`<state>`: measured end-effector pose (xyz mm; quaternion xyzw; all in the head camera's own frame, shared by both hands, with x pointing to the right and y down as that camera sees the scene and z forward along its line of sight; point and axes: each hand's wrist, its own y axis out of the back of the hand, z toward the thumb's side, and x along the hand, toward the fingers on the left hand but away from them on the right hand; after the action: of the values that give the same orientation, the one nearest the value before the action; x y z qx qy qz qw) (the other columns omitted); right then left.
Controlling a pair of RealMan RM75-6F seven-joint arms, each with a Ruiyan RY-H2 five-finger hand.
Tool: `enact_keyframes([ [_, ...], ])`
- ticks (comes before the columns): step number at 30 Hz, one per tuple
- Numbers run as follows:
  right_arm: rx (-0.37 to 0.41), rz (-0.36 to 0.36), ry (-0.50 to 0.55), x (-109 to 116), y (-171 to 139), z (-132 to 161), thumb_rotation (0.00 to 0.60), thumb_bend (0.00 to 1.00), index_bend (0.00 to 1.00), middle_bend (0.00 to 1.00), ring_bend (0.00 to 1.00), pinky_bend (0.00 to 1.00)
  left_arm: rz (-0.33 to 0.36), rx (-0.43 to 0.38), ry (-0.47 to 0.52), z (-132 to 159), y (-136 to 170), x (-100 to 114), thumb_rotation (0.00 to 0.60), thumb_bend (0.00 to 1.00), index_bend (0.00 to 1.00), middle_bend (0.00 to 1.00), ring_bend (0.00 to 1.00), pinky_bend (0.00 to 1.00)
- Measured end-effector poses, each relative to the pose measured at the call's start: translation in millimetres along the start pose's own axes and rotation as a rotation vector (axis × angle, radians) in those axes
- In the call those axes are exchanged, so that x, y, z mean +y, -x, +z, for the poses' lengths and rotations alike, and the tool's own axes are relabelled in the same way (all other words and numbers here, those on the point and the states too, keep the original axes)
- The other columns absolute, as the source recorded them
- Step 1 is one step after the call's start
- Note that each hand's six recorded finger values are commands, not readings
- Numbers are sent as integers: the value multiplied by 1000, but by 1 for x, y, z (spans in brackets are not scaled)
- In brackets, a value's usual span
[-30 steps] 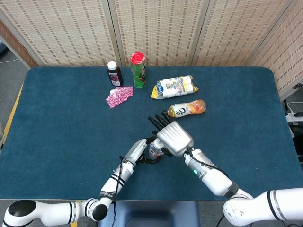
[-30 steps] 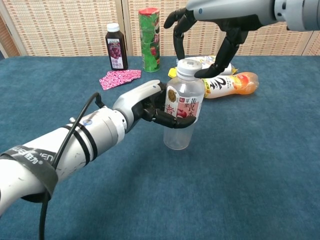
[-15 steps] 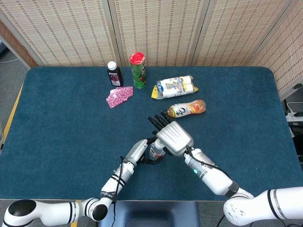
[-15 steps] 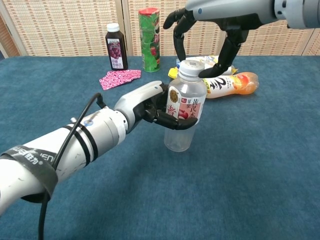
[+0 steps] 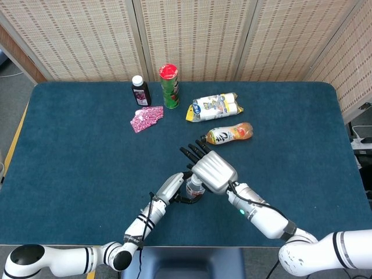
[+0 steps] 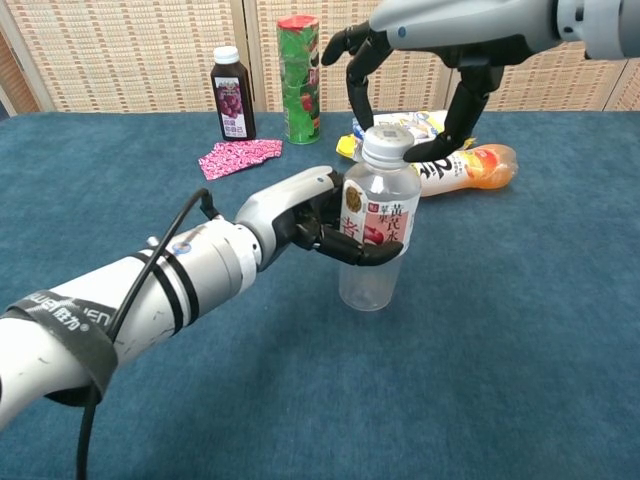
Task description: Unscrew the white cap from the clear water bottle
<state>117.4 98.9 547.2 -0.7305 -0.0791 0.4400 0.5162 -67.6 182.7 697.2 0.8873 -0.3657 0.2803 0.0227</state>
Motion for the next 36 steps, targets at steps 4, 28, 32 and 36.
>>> enact_keyframes([
  [4, 0, -3, -20, 1, -2, -1, 600, 880, 662, 0, 0, 0, -2, -1, 0, -1, -1, 0, 600, 355, 424, 505, 271, 235],
  [28, 11, -33, -49, 1, -8, -11, 600, 848, 442, 0, 0, 0, -24, -13, 2, 0, -6, -2, 600, 355, 423, 504, 271, 250],
  [32, -16, -35, -20, 1, -10, -21, 600, 418, 57, 0, 0, 0, -22, -9, -7, -2, -6, 0, 600, 354, 423, 504, 271, 252],
  [36, -35, -31, 21, 3, -12, -26, 600, 158, 0, 0, 0, 0, -18, -1, -17, -4, -7, 2, 600, 354, 423, 504, 271, 253],
])
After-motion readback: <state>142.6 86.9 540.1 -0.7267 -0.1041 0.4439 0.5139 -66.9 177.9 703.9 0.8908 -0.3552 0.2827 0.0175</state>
